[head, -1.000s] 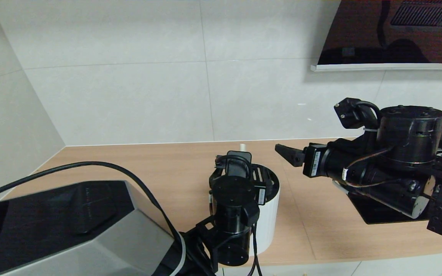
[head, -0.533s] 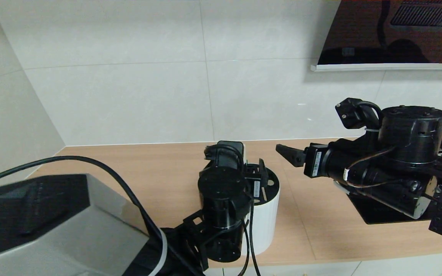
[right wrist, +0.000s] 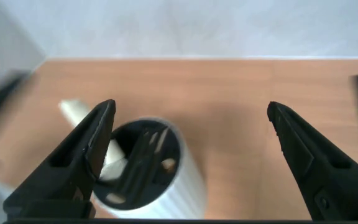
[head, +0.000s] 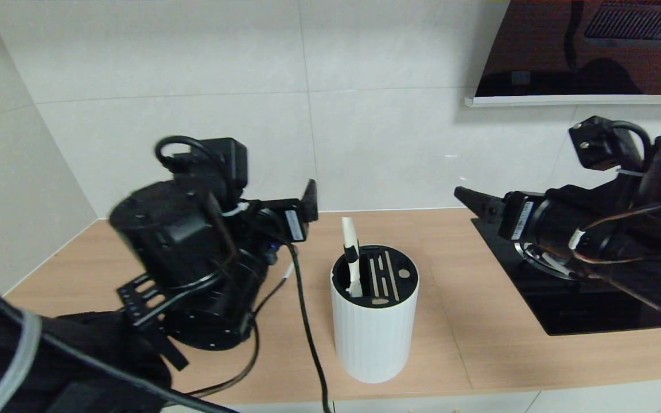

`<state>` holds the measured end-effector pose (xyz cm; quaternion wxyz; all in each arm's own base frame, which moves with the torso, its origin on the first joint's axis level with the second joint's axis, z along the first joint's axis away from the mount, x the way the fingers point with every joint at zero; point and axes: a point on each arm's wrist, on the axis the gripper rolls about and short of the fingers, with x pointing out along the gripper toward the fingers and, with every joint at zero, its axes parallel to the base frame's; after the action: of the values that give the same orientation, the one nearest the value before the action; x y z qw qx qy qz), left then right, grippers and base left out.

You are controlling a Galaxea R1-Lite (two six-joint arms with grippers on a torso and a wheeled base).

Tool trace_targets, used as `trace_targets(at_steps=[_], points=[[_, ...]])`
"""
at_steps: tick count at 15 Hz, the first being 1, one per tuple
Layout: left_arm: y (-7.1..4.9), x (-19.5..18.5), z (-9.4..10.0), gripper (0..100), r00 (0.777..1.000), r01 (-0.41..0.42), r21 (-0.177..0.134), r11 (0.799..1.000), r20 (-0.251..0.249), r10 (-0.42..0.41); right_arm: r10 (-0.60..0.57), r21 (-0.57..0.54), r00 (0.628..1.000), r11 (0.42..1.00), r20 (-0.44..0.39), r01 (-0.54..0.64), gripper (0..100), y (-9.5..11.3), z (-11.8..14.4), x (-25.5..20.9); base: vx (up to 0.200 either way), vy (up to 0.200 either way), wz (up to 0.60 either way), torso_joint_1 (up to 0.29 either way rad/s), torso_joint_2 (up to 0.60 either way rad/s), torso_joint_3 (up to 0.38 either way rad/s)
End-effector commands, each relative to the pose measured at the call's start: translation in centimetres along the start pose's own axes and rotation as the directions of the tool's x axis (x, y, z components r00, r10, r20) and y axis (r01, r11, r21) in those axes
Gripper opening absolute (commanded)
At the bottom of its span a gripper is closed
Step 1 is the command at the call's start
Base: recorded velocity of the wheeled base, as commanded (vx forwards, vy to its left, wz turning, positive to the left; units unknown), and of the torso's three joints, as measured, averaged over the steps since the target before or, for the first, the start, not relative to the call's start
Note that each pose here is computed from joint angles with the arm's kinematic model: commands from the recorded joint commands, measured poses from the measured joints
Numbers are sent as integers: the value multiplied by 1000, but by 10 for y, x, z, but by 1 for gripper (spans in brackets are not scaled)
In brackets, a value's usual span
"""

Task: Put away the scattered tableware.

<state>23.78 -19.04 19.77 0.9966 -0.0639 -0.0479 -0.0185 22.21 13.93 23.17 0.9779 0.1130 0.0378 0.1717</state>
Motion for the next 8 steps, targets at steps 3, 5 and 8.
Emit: trace_targets(at_steps=[3,5,8], points=[[74,-56,74,100,985,-120,-57,991,119,126,-65,9,982,998,175,64,100,-28,29,-84,0,0,0,0,0,0],[105,-100,71,100,985,-145,43,988,98,141,-135,-10,966,990,222,140,100,-50,16,-131,0,0,0,0,0,0],[145,-147,69,100,971,-227,142,963,115,212,-222,-65,922,965,318,255,100,-68,-9,-189,0,0,0,0,0,0]])
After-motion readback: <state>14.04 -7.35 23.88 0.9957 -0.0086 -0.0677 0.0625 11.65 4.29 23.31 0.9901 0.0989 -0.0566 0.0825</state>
